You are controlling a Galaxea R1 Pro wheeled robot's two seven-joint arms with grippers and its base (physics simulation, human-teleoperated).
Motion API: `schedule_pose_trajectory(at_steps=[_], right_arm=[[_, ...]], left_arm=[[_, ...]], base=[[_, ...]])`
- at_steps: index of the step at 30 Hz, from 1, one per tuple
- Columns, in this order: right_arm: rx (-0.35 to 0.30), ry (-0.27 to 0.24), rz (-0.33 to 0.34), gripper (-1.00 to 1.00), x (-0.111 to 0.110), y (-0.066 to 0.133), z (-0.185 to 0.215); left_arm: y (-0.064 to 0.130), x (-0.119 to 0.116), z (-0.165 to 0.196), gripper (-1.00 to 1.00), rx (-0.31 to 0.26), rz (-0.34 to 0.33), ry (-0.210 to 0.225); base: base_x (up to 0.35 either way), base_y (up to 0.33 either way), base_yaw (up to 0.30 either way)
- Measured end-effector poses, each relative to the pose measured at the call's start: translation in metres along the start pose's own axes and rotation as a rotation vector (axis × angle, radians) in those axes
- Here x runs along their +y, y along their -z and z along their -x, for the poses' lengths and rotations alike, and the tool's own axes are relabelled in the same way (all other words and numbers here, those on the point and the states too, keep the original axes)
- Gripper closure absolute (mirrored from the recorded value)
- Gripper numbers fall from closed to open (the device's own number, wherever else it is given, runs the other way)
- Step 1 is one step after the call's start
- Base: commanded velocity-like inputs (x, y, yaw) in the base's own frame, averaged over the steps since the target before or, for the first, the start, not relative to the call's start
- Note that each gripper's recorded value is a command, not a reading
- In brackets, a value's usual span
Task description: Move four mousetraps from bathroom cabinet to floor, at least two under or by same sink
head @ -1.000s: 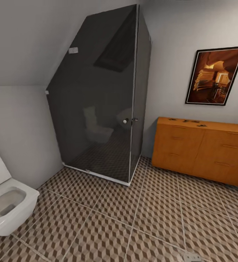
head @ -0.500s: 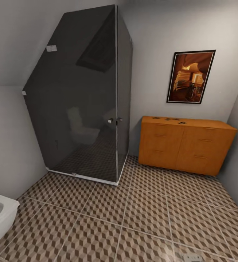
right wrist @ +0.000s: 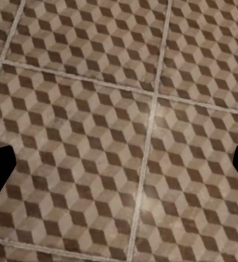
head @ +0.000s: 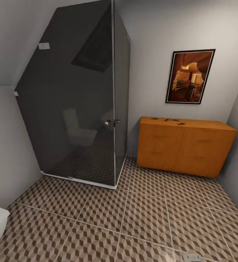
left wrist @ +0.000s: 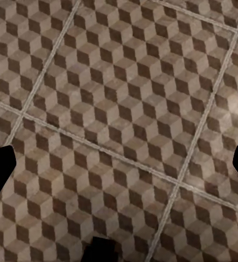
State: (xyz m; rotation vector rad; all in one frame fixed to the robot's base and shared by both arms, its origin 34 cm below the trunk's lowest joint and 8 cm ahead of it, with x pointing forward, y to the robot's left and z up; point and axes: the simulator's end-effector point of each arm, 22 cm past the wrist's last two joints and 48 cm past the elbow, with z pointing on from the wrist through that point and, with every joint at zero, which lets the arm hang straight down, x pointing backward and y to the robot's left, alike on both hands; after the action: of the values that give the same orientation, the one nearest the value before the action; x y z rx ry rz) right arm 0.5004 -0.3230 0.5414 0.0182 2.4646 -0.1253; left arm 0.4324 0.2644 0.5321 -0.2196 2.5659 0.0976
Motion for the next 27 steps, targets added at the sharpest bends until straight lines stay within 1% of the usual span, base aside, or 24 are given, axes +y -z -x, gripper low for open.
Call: schedule_pose_trajectory(at_steps=[6,27], right_arm=[[-0.001,-0.001,0.0,-1.0,0.0002,0.0,0.0002],[-0.001,-0.001,0.0,-1.0,-0.0002,-0.0001,0.0002]], left_arm=[[-0.0001,-0.0001,-0.001,-1.0,0.002,0.0,-0.001],[0.0,-0.0007,-0.0012,-1.0,0.002,0.0,0.0]], base=[[0.323,-0.077,0.0],[0.305,-0.12,0.0]])
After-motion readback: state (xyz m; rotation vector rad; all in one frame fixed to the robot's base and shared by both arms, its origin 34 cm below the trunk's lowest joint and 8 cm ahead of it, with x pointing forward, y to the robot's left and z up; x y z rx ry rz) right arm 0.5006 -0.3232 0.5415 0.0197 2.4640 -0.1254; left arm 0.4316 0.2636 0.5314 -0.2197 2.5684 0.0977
